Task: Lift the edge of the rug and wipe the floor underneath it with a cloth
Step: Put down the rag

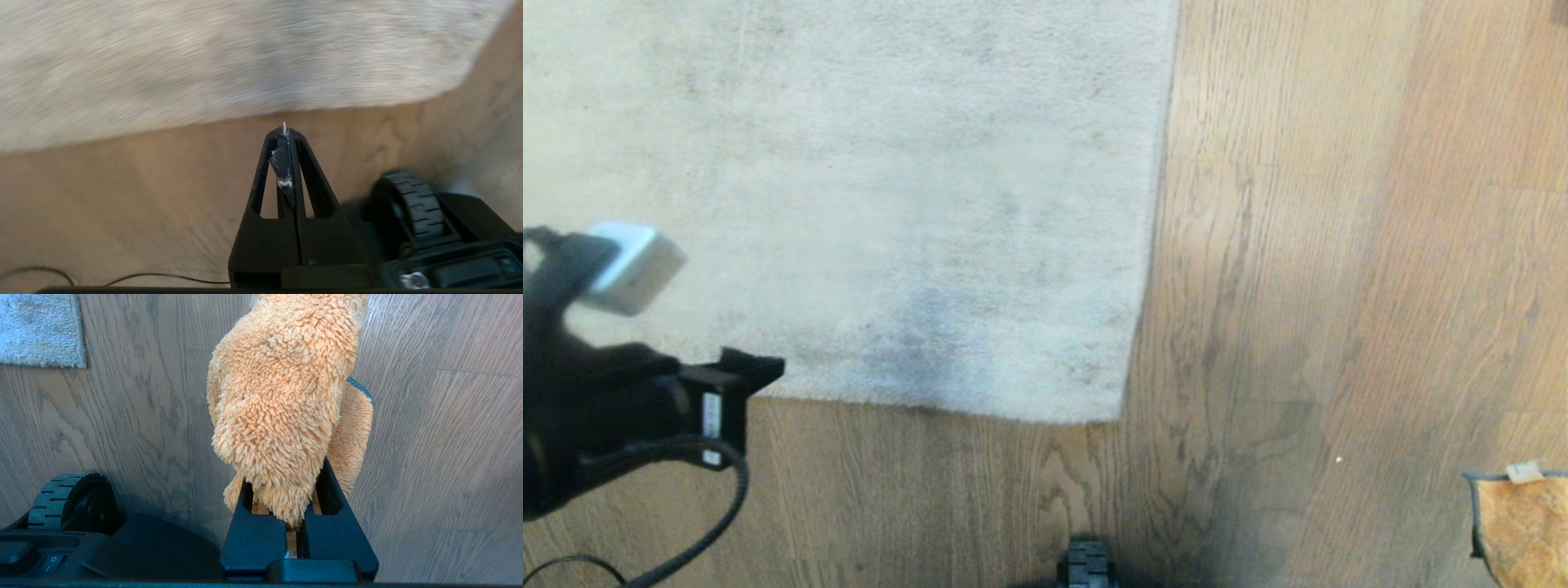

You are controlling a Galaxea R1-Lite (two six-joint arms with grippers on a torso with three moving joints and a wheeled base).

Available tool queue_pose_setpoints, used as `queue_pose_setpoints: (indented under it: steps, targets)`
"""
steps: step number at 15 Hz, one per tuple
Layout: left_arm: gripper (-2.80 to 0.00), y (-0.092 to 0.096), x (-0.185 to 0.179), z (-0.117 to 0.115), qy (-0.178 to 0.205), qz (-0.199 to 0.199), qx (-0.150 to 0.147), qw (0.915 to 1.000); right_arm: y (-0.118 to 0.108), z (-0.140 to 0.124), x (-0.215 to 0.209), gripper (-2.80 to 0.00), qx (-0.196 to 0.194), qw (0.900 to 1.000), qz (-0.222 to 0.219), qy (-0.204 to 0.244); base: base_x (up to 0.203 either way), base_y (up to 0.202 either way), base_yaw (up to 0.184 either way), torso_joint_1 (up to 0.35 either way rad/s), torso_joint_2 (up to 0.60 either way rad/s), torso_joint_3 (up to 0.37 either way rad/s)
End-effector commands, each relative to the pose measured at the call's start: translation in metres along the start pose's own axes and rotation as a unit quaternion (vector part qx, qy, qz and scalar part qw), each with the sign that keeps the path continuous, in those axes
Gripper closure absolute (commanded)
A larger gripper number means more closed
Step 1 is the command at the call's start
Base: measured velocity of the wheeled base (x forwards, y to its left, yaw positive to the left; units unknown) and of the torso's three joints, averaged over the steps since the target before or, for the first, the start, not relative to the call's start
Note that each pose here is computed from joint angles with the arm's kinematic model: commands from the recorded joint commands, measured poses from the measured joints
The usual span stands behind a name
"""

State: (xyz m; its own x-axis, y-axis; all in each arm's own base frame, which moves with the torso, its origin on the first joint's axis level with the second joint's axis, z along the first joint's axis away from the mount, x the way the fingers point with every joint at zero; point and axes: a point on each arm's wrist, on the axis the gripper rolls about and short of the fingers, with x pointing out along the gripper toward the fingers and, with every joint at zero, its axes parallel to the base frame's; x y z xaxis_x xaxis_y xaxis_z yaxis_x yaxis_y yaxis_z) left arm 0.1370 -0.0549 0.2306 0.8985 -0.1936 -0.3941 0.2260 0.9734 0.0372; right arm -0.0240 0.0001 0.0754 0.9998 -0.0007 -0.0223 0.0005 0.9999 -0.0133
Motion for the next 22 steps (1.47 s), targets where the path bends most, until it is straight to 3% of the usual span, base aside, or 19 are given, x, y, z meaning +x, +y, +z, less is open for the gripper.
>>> queue_pose_setpoints:
  steps: [1,4,7,13,16,18,22]
  targets:
    - [0.0,0.028,-0.042,-0.033,-0.052,0.011,-0.035,0.998,0.0,0.0,0.0,0.0,0.0,1.0,0.0,0.0,0.0,0.0,0.0,0.0,0.0,0.0]
    - [0.0,0.029,-0.065,-0.081,-0.091,0.015,-0.042,0.9949,0.0,0.0,0.0,0.0,0.0,1.0,0.0,0.001,0.0,0.0,0.0,0.0,0.0,0.0]
    - [0.0,0.022,-0.081,-0.11,-0.139,0.011,-0.058,0.9885,0.0,0.0,0.0,0.0,0.0,1.0,0.0,0.001,0.0,0.0,0.0,0.0,0.0,0.0]
    - [0.0,0.012,-0.093,-0.172,-0.2,0.001,-0.078,0.9766,0.0,0.0,0.0,0.0,0.0,1.0,0.0,0.0,0.0,0.0,0.0,0.0,0.0,0.0]
    - [0.0,0.01,-0.095,-0.191,-0.23,0.022,-0.086,0.9691,0.0,0.0,0.0,0.0,0.0,1.0,0.0,0.001,0.0,0.0,0.0,0.0,0.0,0.0]
    - [0.0,0.011,-0.097,-0.202,-0.234,0.068,-0.099,0.9648,0.0,0.0,0.0,0.0,0.0,1.0,0.0,0.0,0.0,0.0,0.0,0.0,0.0,0.0]
    - [0.0,0.011,-0.096,-0.203,-0.228,0.076,-0.102,0.9653,0.0,0.0,0.0,0.0,0.0,1.0,0.0,0.001,0.0,0.0,0.0,0.0,0.0,0.0]
